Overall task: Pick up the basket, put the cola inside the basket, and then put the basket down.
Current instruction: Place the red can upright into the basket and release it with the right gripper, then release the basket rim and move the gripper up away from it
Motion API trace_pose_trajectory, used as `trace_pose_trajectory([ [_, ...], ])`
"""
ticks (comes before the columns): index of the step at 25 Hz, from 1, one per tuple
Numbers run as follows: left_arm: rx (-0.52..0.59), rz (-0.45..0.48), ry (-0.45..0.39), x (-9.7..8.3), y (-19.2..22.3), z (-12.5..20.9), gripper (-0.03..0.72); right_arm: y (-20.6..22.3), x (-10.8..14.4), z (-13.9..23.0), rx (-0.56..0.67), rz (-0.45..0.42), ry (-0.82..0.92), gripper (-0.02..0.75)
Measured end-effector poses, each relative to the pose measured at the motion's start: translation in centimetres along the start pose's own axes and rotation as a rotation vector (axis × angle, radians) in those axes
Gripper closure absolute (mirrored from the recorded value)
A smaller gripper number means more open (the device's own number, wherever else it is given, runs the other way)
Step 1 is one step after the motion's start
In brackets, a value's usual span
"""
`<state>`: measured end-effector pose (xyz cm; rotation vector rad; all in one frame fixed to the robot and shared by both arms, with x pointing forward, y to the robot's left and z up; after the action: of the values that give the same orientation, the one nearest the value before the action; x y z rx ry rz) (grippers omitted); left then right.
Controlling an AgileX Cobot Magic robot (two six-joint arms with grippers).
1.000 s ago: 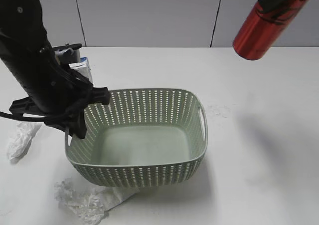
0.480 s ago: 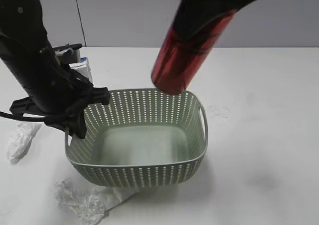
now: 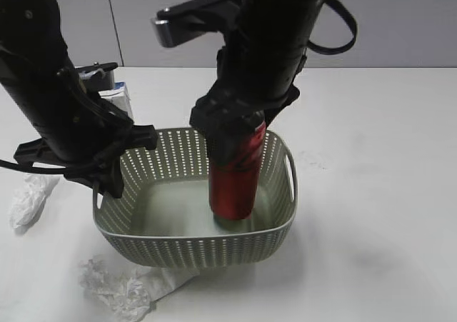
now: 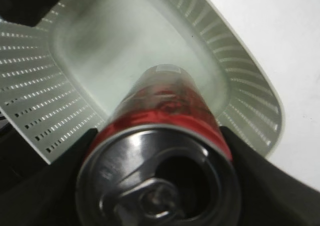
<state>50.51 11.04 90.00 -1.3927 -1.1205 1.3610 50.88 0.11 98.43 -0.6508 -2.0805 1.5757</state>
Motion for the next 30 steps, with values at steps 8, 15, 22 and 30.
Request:
trace_pose_trajectory([
  [8, -0.012, 0.005, 0.001, -0.1, 0.0, -0.2, 0.692, 2.8, -0.2, 0.2, 0.067, -0.006, 0.003, 0.198],
  [15, -0.023, 0.002, 0.006, 0.0, 0.0, -0.4, 0.692, 2.8, -0.1, 0.2, 0.064, -0.015, 0.006, 0.104],
  [22, -0.022, 0.002, 0.006, 0.0, 0.0, -0.4, 0.692, 0.1, 0.9, -2.4, -0.045, -0.064, 0.020, 0.104],
  [30, -0.021, -0.001, 0.007, 0.0, 0.0, -0.4, 0.692, -5.8, -6.1, -4.9, -0.231, 0.055, 0.144, 0.109],
])
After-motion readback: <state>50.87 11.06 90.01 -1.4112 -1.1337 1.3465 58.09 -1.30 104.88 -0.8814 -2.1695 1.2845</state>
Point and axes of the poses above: a point on each arm's last joint axis where the gripper is mounted, y pointing out along that axis toward the gripper, x along the wrist's bending axis when the last joint is at zero, z = x × y, the point moved 8 cm from there along y, pointing out along that axis toward the gripper, and after that the axes turned 2 degrees about -y, right-handed, at the moved point
